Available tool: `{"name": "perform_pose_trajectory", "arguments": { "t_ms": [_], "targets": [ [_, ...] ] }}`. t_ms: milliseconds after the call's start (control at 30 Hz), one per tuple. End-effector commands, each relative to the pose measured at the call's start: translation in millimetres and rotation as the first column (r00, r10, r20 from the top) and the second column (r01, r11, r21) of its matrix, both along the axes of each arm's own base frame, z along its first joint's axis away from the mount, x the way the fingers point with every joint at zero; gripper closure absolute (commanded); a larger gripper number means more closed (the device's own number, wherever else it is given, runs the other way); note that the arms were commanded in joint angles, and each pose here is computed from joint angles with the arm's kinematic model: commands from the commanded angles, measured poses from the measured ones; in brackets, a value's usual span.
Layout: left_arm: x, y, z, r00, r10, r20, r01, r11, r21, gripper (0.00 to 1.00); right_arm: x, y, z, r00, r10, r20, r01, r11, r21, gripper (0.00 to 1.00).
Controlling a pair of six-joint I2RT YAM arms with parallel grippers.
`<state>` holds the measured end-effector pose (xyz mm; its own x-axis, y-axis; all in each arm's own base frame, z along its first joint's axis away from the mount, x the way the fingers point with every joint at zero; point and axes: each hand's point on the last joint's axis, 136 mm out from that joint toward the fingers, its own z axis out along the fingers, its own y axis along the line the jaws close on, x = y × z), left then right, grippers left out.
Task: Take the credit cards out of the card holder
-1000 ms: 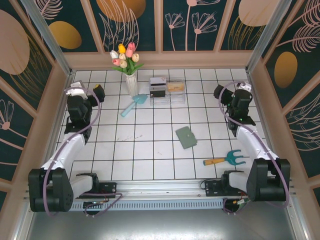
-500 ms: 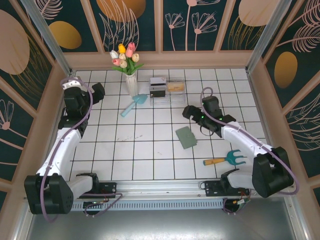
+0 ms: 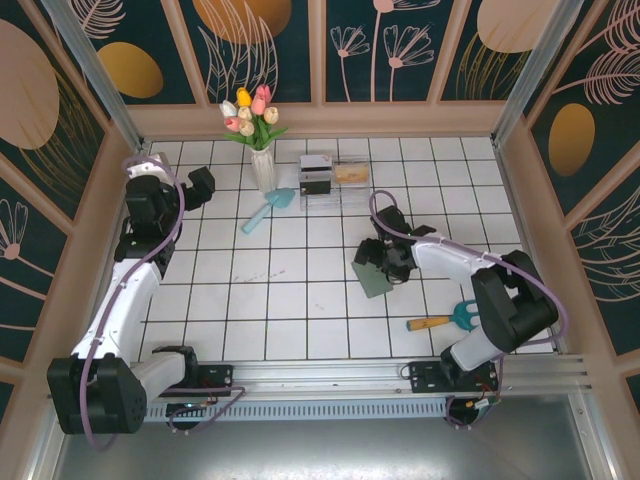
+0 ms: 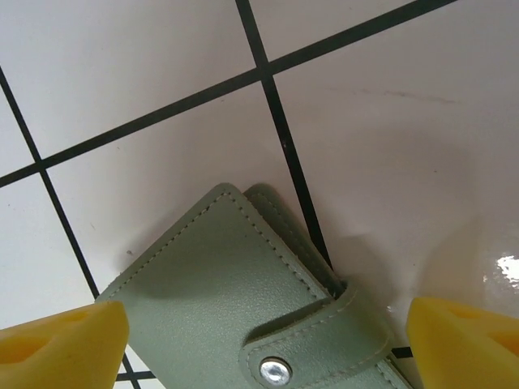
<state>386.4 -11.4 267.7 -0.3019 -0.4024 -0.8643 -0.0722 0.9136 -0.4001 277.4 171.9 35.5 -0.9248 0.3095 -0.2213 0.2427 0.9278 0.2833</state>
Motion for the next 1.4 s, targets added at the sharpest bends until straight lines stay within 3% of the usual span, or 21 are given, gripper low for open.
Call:
{"name": "perform_pose_trajectory", "arguments": {
  "t_ms": [0, 400, 667, 900, 1067, 1367],
  "targets": [
    [-1.4, -1.9, -7.5, 1.000, -0.016, -0.022, 0.015, 1.000, -0.014, 0.01, -3.1, 13.4, 6.0, 0.999, 0.032, -0.025, -0.031, 0.999, 0.013, 0.13],
    [-0.2, 3.5, -9.3, 0.999, 0.014, -0.041, -0.014, 1.000, 0.001, 0.01, -15.9, 101.2, 22.1, 0.975, 0.212, -0.064, -0.190, 0.950, 0.249, 0.21],
    [1.1, -0.2, -14.5, 0.998, -0.004, -0.063, 0.003, 1.000, -0.015, 0.01, -10.9, 48.2, 18.9, 0.992, 0.113, -0.054, -0.114, 0.993, -0.023, 0.21],
    [3.6, -2.6, -22.6, 0.996, -0.014, -0.088, 0.011, 0.999, -0.035, 0.01, -31.8, 36.3, 1.3, 0.987, 0.106, -0.119, -0.111, 0.993, -0.039, 0.20],
    [1.6, 4.6, -24.8, 0.995, 0.037, -0.089, -0.041, 0.998, -0.050, 0.01, -38.1, 55.3, 2.9, 0.979, 0.159, -0.124, -0.157, 0.987, 0.031, 0.17],
    [3.2, -13.3, -35.1, 0.991, -0.051, -0.125, 0.036, 0.992, -0.124, 0.01, -50.2, 139.8, 22.5, 0.951, 0.296, -0.085, -0.246, 0.897, 0.368, 0.21]
  ]
}}
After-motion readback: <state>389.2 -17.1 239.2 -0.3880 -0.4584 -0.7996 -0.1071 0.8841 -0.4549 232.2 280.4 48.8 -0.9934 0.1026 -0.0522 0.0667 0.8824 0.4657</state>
